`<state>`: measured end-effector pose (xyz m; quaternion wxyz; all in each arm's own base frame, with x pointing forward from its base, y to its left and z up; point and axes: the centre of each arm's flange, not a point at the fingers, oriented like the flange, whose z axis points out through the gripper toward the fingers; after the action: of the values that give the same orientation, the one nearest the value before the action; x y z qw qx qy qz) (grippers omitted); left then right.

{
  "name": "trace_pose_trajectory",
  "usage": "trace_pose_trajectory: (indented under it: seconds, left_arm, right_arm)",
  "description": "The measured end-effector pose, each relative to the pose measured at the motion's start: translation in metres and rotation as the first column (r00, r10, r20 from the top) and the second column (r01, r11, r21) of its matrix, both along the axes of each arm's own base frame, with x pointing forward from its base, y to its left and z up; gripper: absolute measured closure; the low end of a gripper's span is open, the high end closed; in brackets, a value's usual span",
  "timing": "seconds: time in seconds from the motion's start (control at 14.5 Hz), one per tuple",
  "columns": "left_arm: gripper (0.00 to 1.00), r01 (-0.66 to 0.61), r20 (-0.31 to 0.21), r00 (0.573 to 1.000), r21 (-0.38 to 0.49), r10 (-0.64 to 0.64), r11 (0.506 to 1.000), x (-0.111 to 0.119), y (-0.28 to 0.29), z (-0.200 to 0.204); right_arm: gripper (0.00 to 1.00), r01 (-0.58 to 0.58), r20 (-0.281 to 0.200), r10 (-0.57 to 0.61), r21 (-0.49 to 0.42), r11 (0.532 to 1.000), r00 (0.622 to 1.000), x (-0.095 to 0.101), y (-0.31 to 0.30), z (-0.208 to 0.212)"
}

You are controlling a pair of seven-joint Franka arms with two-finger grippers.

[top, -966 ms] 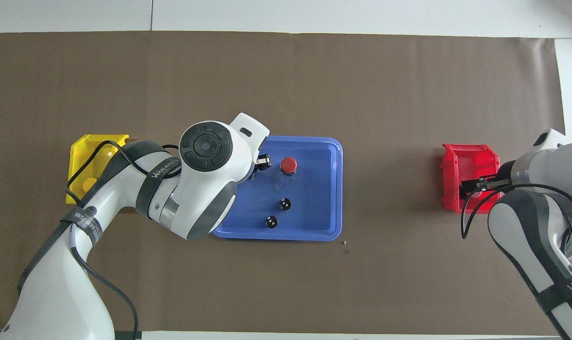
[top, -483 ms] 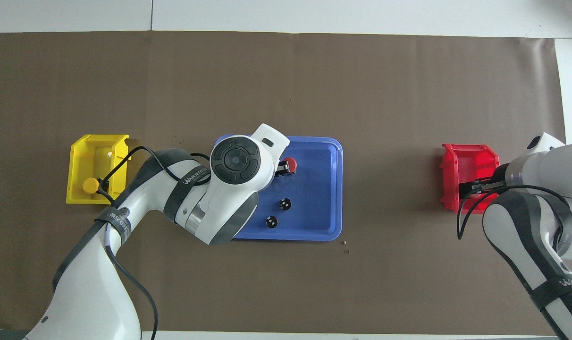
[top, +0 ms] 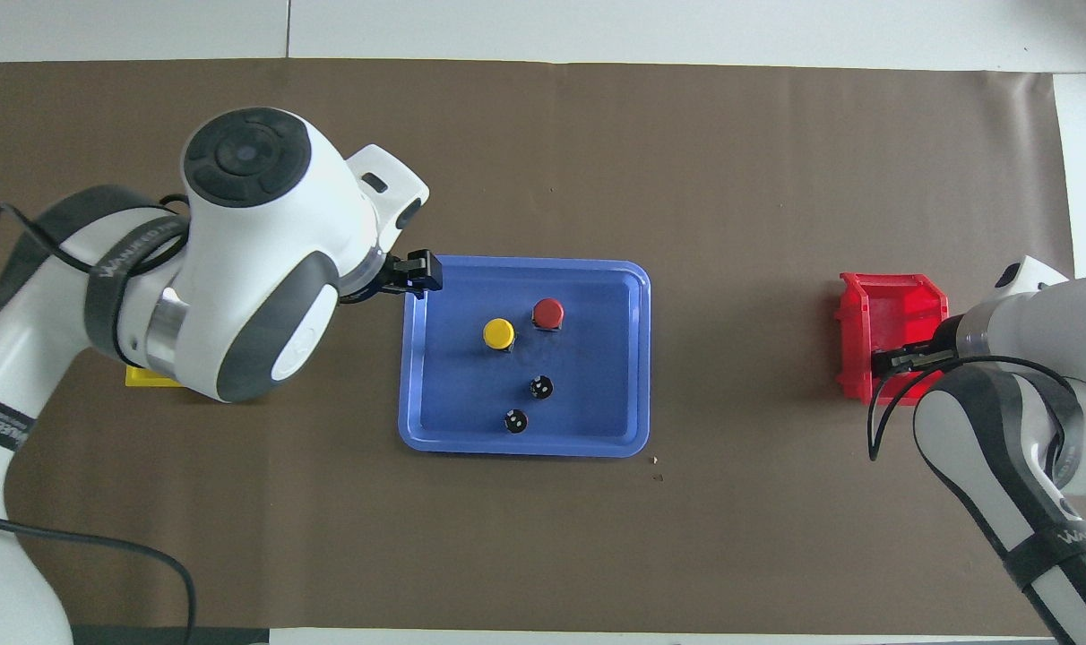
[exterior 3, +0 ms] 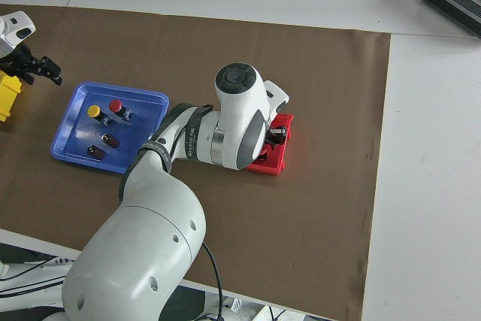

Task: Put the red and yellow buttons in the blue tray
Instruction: 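Withdraw the left gripper to the yellow holder while the right gripper grasps red, then carry the second red button into the tray with the right gripper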

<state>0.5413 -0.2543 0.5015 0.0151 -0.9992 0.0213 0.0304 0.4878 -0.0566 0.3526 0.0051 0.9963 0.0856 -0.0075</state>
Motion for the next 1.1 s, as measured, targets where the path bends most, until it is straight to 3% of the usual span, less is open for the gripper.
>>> trace_pose_trajectory:
  seconds: [0.21,0.28,0.48,0.69,0.83,0.97,1.1]
  left_arm:
    - [0.0,0.052,0.013,0.999,-0.022,-0.052,0.998,0.011,0.114,0.052]
    - [0.0,0.072,0.02,0.997,-0.027,-0.071,0.997,0.011,0.149,0.065]
    - [0.0,0.106,0.04,0.994,-0.034,-0.105,0.994,0.008,0.215,0.08]
    - [0.0,0.097,0.089,0.992,-0.033,-0.094,0.995,0.005,0.229,0.033]
    - [0.02,0.087,0.088,0.993,-0.033,-0.084,0.996,-0.004,0.235,-0.017]
    - [0.05,0.083,0.046,0.996,-0.035,-0.082,0.996,-0.013,0.239,-0.052]
    - [0.11,0.085,0.02,0.996,-0.037,-0.084,0.996,-0.02,0.24,-0.073]
  right_arm:
    - [0.52,-0.013,0.019,0.013,-0.002,1.0,1.0,-0.002,0.0,-0.005]
    - [0.59,-0.014,0.022,0.014,-0.002,1.0,1.0,-0.002,0.0,-0.005]
    - [0.59,-0.049,0.008,0.049,-0.001,0.999,0.999,0.001,0.0,0.0]
    - [0.59,-0.077,-0.08,0.078,0.012,0.997,0.994,0.023,0.002,0.054]
    - [0.59,-0.059,-0.102,0.059,0.006,0.998,0.993,0.044,0.031,0.107]
    - [0.59,0.021,-0.063,-0.021,-0.007,1.0,0.998,0.066,0.107,0.138]
    - [0.59,0.109,0.016,-0.109,0.008,0.994,0.994,0.073,0.209,0.133]
